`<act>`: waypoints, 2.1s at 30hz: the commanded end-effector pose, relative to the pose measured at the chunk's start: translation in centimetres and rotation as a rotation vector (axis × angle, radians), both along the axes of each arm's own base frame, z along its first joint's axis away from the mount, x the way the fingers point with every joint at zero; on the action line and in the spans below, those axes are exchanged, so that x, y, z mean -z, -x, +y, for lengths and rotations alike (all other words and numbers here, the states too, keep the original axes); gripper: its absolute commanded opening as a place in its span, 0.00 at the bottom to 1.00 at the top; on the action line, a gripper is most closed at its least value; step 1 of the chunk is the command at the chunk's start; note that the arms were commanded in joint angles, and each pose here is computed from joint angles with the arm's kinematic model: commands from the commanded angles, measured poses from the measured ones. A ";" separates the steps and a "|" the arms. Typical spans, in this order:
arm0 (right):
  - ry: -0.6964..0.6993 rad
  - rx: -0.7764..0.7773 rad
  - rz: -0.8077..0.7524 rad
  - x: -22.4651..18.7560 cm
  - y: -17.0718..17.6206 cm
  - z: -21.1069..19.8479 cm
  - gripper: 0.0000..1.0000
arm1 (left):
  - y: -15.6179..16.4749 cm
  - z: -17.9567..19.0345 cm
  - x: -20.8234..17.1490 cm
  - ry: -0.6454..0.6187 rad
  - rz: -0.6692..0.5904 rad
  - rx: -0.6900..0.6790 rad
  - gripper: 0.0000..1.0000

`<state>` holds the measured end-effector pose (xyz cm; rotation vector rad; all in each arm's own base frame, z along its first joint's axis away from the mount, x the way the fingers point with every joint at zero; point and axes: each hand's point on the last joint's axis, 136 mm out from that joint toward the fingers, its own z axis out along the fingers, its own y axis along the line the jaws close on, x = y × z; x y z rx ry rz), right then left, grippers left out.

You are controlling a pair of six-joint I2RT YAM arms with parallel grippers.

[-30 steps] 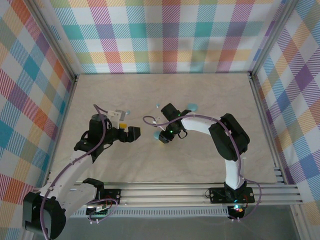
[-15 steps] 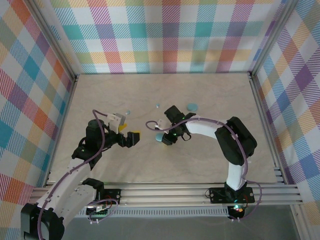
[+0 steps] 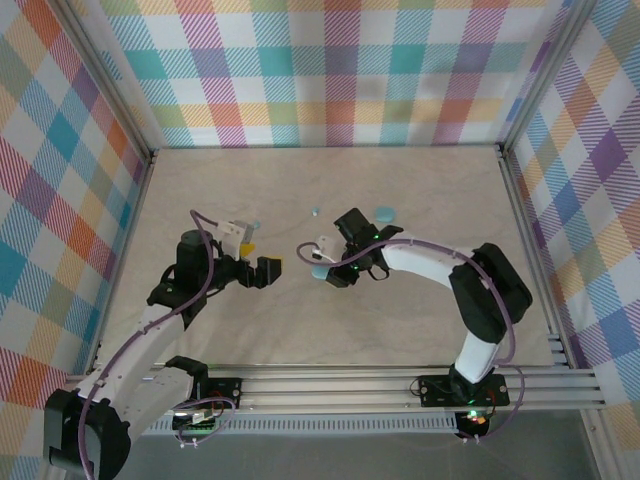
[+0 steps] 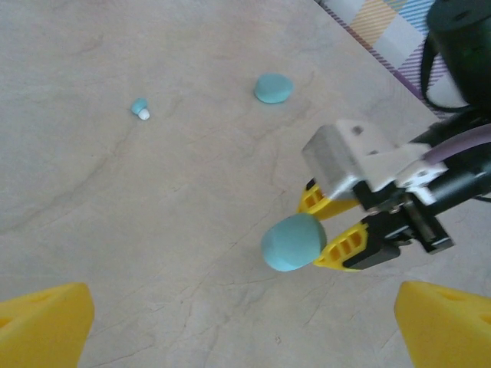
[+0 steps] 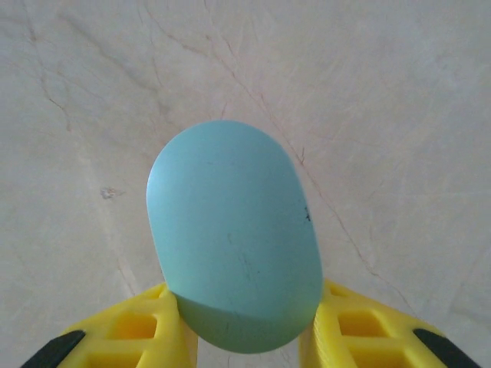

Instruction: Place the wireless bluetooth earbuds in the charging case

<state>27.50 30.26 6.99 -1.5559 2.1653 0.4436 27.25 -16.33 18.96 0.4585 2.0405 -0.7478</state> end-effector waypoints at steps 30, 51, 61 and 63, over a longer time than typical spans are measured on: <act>-0.158 -0.140 0.000 -8.4 6.0 -1.4 0.14 | 5.5 -9.9 1.0 -0.138 -0.419 0.508 0.92; -0.260 -0.276 -0.021 -14.2 9.0 -1.6 0.14 | 7.8 -12.4 -3.3 0.041 -0.492 0.710 0.84; -0.280 -0.312 0.023 -15.3 10.1 -1.5 0.12 | 8.4 -13.0 -4.6 0.065 -0.486 0.772 0.79; -0.286 -0.313 0.023 -15.5 10.1 -1.4 0.11 | 8.4 -13.1 -4.5 0.066 -0.478 0.782 0.78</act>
